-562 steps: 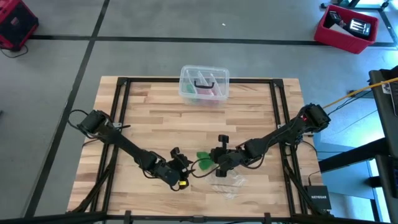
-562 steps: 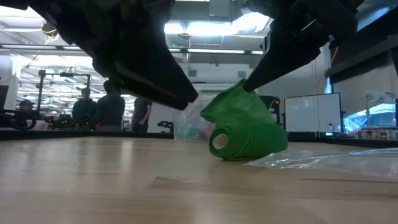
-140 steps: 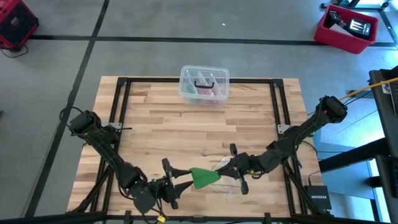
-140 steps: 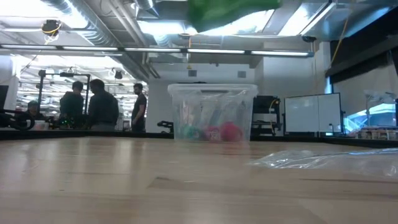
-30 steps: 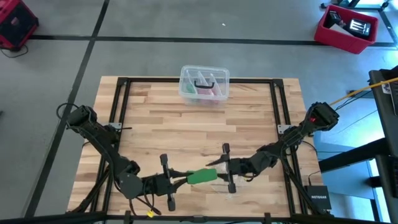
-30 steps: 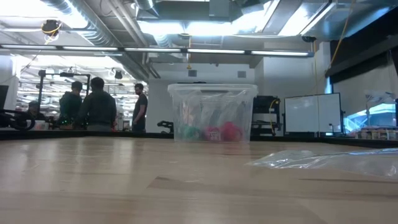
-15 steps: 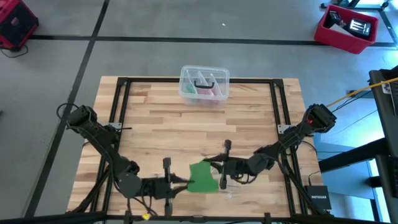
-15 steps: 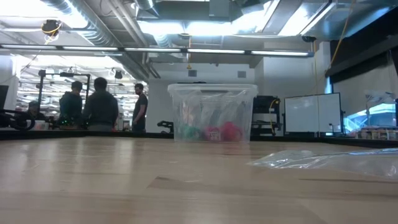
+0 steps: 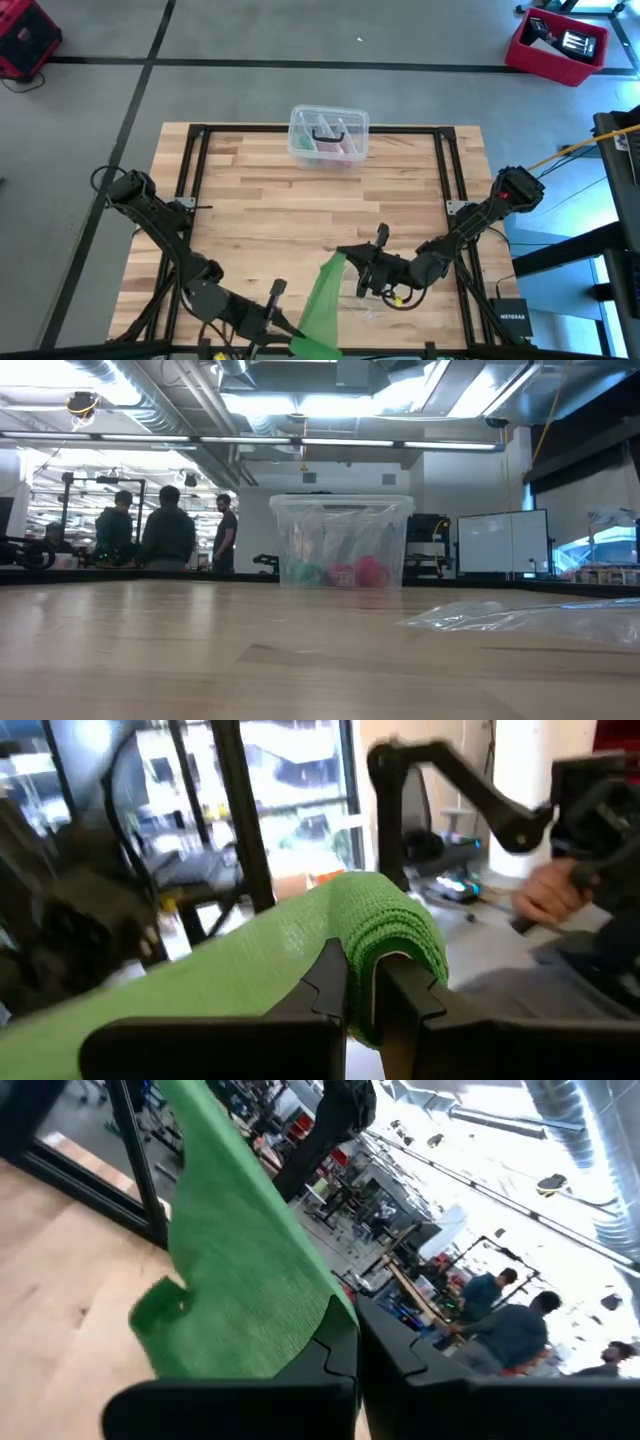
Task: Roll bandage
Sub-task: Roll the green bandage
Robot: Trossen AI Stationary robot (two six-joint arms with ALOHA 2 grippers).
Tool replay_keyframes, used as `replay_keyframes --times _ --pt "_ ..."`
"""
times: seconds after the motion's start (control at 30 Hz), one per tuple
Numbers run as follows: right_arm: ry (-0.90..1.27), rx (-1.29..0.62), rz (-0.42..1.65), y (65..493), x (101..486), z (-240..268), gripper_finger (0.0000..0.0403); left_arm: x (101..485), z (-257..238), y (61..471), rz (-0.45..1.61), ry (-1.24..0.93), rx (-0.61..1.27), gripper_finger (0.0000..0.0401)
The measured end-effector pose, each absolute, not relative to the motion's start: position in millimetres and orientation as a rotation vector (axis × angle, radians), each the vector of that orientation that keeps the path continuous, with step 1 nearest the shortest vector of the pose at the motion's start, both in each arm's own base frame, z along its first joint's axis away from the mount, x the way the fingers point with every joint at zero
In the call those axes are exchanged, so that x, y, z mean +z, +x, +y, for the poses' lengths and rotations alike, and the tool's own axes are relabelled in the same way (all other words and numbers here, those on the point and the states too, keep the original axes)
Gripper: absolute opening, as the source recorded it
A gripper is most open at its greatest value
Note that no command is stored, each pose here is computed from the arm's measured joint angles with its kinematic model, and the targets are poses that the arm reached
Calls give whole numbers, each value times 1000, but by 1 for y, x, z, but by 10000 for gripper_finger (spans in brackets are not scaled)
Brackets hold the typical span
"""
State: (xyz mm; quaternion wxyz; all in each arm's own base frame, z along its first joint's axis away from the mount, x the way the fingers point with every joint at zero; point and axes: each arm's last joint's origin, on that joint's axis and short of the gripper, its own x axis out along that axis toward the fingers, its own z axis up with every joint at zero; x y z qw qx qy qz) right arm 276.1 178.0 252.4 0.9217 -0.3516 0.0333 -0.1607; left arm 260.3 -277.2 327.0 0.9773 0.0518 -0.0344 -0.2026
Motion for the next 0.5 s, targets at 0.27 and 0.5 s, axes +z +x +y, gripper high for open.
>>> replay_keyframes --times 0.27,0.5 --pt "-634 -289 25 277 253 178 2 331 -266 267 -90 132 -177 20" --pt "-397 -67 17 279 243 184 16 351 -252 273 -243 198 -10 21"
